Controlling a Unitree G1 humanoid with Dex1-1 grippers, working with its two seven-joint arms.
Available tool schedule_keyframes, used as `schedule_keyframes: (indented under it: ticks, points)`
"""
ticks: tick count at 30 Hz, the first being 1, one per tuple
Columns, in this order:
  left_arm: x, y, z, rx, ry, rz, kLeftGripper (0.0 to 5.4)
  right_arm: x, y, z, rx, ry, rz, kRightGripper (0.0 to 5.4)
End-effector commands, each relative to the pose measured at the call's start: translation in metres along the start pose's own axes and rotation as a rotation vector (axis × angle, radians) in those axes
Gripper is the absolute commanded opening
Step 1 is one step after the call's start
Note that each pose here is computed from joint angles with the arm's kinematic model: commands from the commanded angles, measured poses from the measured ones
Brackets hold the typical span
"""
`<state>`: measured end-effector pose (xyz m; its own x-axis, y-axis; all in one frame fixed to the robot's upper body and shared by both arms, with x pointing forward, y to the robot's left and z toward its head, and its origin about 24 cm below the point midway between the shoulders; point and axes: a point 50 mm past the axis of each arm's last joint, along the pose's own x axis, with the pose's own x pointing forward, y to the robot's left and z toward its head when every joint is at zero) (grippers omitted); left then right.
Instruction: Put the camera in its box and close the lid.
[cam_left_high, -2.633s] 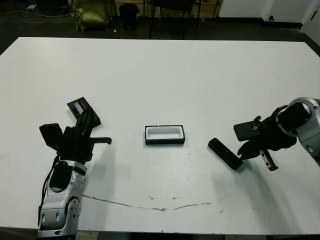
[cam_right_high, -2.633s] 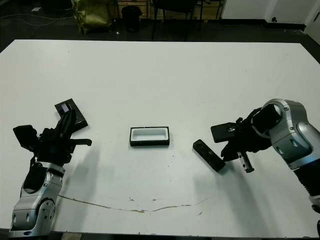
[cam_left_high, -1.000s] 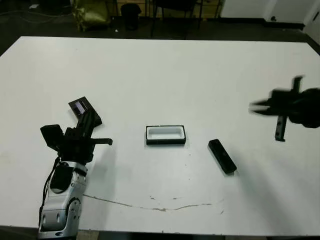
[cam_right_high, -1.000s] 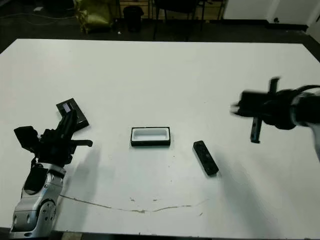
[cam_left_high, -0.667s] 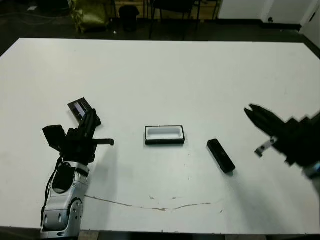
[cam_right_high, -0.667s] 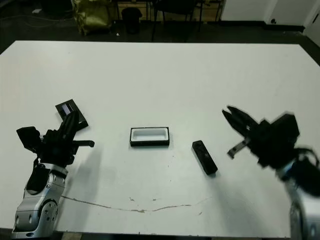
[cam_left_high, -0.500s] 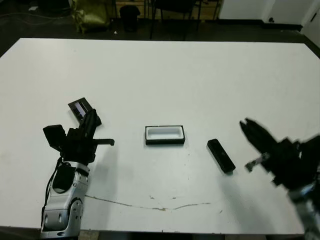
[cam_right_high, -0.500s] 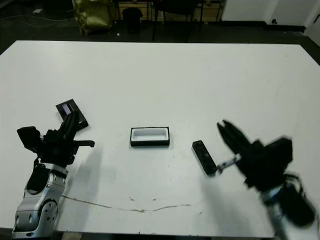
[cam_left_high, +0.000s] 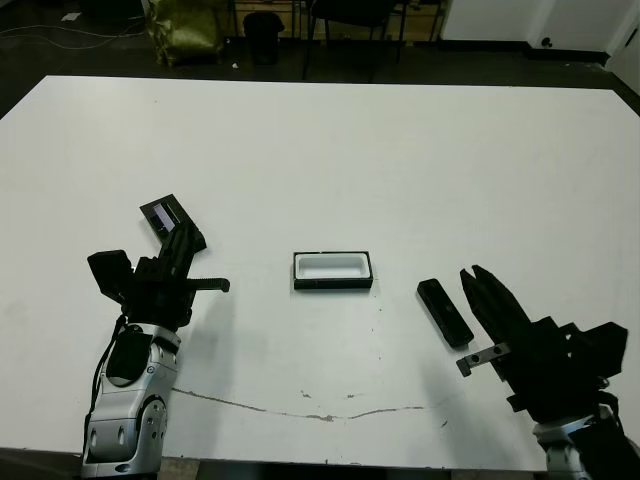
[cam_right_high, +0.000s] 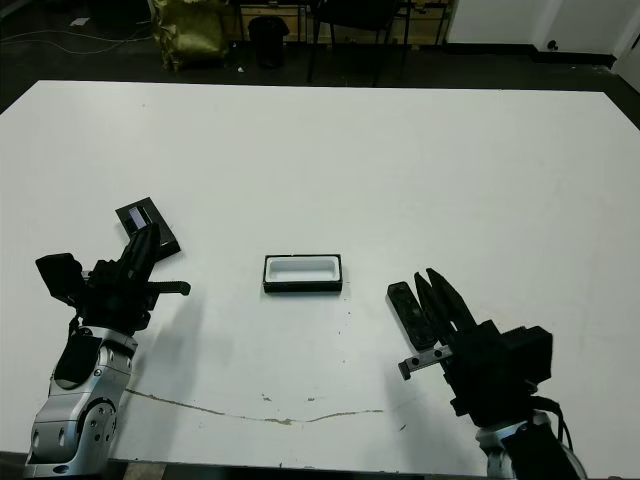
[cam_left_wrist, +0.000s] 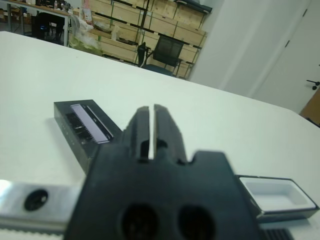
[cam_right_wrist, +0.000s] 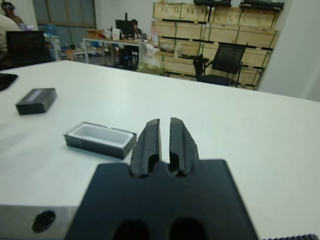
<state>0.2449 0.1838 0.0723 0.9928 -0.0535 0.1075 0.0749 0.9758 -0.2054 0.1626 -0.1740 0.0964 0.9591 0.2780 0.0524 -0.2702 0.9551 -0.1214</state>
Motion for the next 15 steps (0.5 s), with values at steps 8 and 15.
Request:
schedule_keyframes:
  ticks: [8, 15]
  points:
    - [-0.0025, 0.0034, -0.0046, -0.001, 0.04, 0.019, 0.02, -0.0094, -0.0014, -0.0255, -0.007, 0.099, -0.05, 0.0]
    - [-0.003, 0.0044, -0.004, 0.006, 0.038, 0.014, 0.0, -0.0111, -0.003, -0.0258, -0.007, 0.178, -0.018, 0.2]
